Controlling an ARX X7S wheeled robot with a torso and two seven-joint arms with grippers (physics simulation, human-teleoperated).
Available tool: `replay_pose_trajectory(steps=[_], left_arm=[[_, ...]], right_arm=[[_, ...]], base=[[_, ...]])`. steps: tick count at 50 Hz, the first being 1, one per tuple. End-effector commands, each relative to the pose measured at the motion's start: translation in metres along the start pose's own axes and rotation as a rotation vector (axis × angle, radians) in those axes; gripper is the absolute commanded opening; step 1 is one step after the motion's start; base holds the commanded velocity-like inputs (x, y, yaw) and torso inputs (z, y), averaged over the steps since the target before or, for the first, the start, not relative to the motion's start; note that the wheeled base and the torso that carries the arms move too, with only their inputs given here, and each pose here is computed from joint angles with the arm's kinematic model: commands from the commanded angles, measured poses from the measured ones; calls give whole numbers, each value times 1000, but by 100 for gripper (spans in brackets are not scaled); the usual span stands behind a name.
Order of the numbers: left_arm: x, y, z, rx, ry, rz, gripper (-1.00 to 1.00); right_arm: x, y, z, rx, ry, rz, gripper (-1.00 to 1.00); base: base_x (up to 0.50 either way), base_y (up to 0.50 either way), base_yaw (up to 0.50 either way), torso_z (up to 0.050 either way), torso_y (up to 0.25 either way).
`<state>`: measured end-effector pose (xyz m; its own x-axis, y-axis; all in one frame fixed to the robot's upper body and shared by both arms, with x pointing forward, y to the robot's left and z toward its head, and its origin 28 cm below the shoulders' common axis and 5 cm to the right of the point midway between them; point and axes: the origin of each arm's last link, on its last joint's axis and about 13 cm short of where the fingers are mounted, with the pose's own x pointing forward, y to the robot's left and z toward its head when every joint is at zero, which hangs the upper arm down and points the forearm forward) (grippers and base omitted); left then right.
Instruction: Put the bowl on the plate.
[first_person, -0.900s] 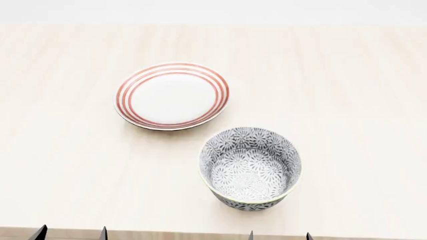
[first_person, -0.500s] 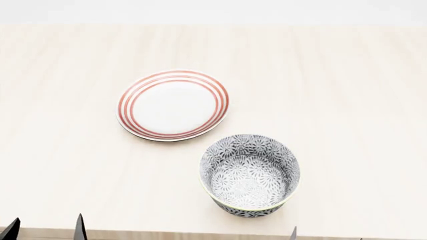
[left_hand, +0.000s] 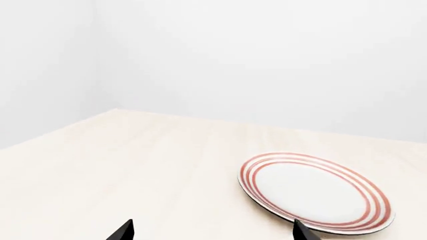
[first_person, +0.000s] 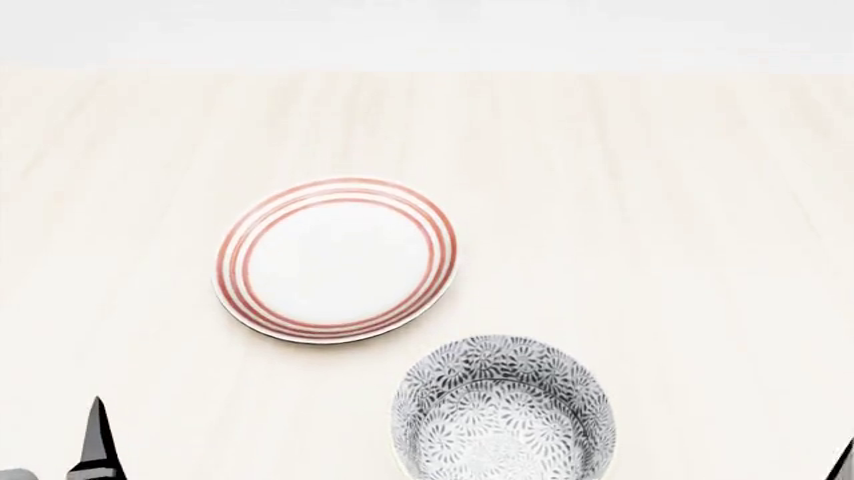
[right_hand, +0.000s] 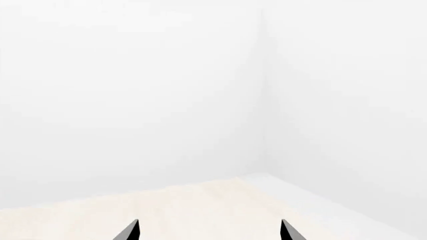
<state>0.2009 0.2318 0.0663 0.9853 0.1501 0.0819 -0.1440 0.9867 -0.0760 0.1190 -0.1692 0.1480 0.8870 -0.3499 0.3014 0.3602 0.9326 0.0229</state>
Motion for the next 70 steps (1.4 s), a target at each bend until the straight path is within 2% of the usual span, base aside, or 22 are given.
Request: replay_pose_trajectory(steps=[1,16,22,25,27,29,34,35,36,42,52,55,62,66,70], left_arm=[[0,3,3,1,-30,19,100],[2,5,5,-3,-33,30,100],[3,5,5,-2,-34,32,100],[4,5,5,-3,-34,32,100],[4,5,5,-4,-33,32,100],[5,5,5,-4,-32,31,100],[5,6,5,-6,-33,33,100],[5,6,5,-6,-32,33,100],[5,6,5,-5,-33,32,100],[5,7,6,-8,-34,32,100],[4,7,6,-10,-32,33,100],[4,7,6,-10,-31,32,100],[3,6,5,-17,-25,25,100],[1,6,4,-21,-20,20,100],[-1,5,4,-26,-19,19,100]], right_arm=[[-3,-12,24,-17,-9,-20,100],[-2,-12,34,-44,-19,-22,100],[-1,-12,33,-46,-21,-24,100],[0,-11,32,-129,-18,-28,100],[0,-11,33,-150,-15,-45,100],[-2,-13,36,-93,-52,-81,100],[-2,-14,32,-75,-42,-80,100],[-2,-14,33,-43,-42,-59,100],[-3,-14,34,-52,-72,-64,100],[-3,-14,33,-75,-42,-77,100],[-5,-15,32,-89,-46,-72,100],[-5,-16,31,-101,-4,-74,100],[-12,-24,38,-94,168,56,100],[-15,-33,45,-67,238,111,100],[-15,-42,54,9,304,178,100]], base=[[500,0,0,0,0],[500,0,0,0,0],[58,0,0,0,0],[0,57,0,0,0],[0,500,0,0,0],[49,500,0,0,0],[16,100,0,0,0],[0,0,0,0,0],[55,0,0,0,0],[490,-16,0,0,0],[0,0,0,0,0],[0,0,0,0,0],[0,0,0,0,0],[0,0,0,0,0],[0,0,0,0,0]])
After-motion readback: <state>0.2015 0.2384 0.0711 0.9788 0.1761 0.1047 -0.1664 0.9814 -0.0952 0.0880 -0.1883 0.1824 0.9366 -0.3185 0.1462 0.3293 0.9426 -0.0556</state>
